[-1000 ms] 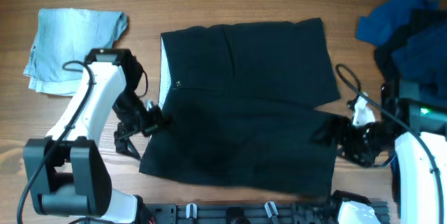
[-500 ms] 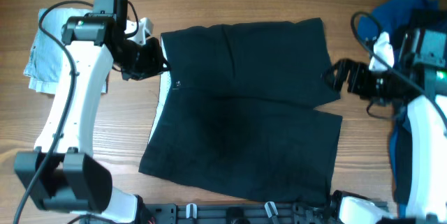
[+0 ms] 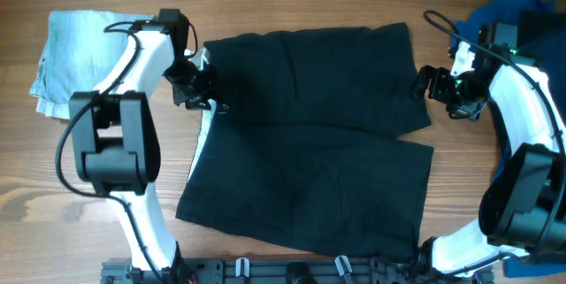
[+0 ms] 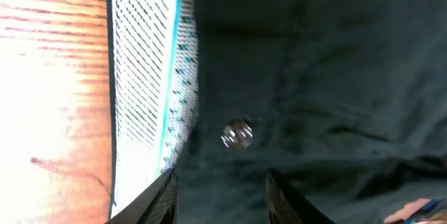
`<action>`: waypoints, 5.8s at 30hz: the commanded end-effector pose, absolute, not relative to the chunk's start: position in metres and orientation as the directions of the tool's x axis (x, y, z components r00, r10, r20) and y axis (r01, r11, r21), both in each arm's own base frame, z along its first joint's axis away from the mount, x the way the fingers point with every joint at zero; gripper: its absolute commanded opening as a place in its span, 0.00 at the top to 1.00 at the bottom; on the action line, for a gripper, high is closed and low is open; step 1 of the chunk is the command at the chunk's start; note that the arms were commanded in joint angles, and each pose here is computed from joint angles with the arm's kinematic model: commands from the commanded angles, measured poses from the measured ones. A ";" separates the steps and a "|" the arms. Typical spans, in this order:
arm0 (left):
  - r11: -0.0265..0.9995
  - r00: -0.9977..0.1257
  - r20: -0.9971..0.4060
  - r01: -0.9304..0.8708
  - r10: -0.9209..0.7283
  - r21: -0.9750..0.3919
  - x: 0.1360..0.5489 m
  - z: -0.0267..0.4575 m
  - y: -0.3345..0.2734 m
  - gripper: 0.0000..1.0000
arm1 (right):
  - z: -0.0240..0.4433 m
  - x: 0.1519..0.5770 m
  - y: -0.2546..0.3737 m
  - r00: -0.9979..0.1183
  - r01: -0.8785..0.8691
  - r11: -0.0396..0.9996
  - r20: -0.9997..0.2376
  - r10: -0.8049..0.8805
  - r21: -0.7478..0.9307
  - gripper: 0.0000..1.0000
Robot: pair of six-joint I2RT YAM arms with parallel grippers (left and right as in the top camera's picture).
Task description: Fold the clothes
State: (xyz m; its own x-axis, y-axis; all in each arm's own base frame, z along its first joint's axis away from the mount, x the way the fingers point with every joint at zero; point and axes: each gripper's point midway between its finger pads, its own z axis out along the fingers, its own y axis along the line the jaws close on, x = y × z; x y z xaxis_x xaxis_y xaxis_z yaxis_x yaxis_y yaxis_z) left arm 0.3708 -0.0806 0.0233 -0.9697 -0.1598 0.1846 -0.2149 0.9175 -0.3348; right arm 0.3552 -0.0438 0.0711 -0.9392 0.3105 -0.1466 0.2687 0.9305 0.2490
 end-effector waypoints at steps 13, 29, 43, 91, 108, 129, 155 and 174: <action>0.927 -0.983 0.137 -0.165 -0.126 -0.337 0.380 0.011 -0.078 0.55 | 0.074 0.387 -0.054 -0.925 0.189 0.957 -0.287 0.248 0.220 0.00; 0.908 -0.978 0.182 -0.169 -0.106 -0.382 0.362 -0.003 -0.086 0.69 | 0.072 0.386 -0.056 -0.926 0.196 0.959 -0.284 0.249 0.203 0.00; 0.879 -0.985 0.145 -0.151 -0.095 -0.453 0.370 0.011 -0.096 0.96 | 0.072 0.386 -0.057 -0.925 0.195 0.960 -0.288 0.249 0.203 0.00; 0.894 -0.911 0.052 -0.412 -0.410 -0.174 0.369 0.035 -0.008 0.95 | -0.005 0.418 -0.015 -0.954 -0.063 0.940 -0.296 0.042 0.337 0.42; 0.895 -0.911 0.052 -0.412 -0.409 -0.174 0.369 0.035 -0.008 0.94 | 0.039 0.420 0.038 -0.925 -0.227 0.913 -0.368 -0.094 0.338 0.46; 0.895 -0.911 0.052 -0.412 -0.409 -0.174 0.369 0.035 -0.008 0.93 | 0.026 0.396 0.045 -0.951 -0.183 0.900 -0.304 -0.060 0.395 0.45; 0.895 -0.911 0.055 -0.412 -0.409 -0.172 0.368 0.035 -0.008 0.94 | 0.000 0.392 0.036 -0.939 -0.199 0.934 -0.330 -0.095 0.298 0.39; 0.864 -0.871 0.029 -0.489 -0.490 -0.119 0.368 0.034 0.031 0.81 | -0.039 0.386 0.030 -0.965 -0.130 0.949 -0.257 -0.054 0.289 0.39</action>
State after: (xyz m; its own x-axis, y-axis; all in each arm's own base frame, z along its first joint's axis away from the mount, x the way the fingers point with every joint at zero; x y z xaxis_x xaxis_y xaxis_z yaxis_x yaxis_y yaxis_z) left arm 0.3694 0.0246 0.0314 -0.8789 -0.4750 0.0435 -0.4763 0.8687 -0.1358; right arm 0.4058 0.0422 0.0045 -0.9196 -0.0824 -0.3841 -0.2180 0.9205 0.3244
